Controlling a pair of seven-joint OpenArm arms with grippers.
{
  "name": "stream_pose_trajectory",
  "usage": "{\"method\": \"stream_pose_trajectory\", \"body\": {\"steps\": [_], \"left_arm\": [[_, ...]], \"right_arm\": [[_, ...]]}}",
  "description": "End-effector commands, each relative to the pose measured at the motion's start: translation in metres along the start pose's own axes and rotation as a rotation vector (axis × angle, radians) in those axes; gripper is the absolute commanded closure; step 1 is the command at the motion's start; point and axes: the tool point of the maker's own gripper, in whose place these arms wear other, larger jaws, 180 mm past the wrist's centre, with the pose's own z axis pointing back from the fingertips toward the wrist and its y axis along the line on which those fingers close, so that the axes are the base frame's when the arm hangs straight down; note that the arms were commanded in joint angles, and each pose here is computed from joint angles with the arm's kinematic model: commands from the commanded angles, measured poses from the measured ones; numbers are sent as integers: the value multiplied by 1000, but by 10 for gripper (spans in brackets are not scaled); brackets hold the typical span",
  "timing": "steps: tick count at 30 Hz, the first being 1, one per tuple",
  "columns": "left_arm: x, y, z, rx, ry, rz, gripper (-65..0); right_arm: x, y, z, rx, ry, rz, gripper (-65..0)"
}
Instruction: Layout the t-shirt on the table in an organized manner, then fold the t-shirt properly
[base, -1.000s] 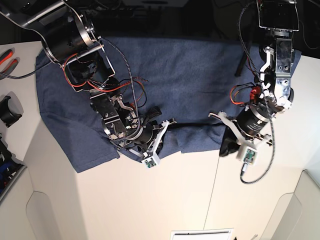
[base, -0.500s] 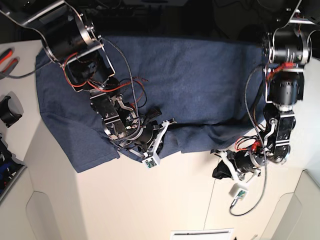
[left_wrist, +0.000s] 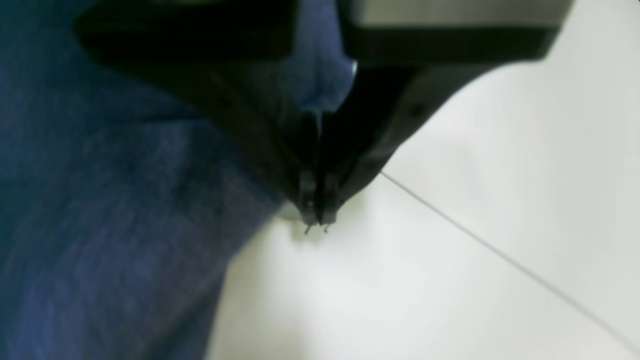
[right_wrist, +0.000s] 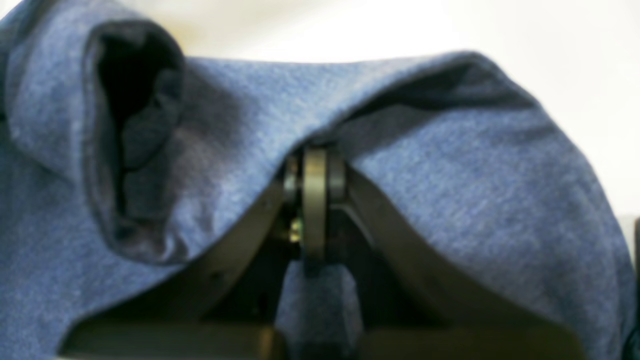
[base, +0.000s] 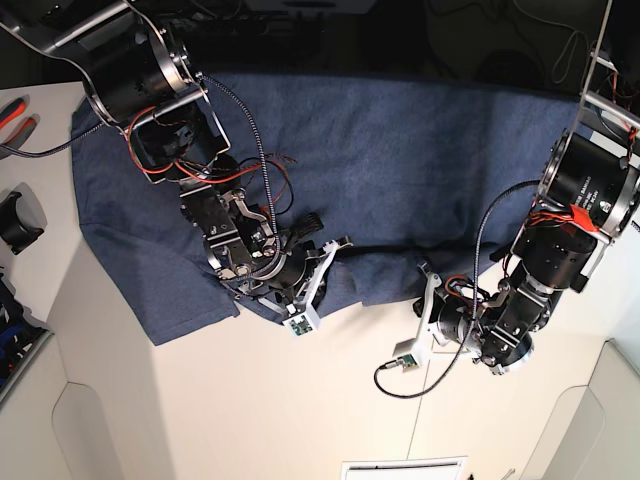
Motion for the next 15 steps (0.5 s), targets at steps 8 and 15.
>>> {"method": "stream_pose_trajectory", "body": {"steps": [8,15], "left_arm": [[-16,19,16,19,80,-6,0],[-23,21,47,-67,64,199,0]], "right_arm": [[-19,-6,1,-23,93,16,0],[-19,-6,1,-23,93,15,0]]}}
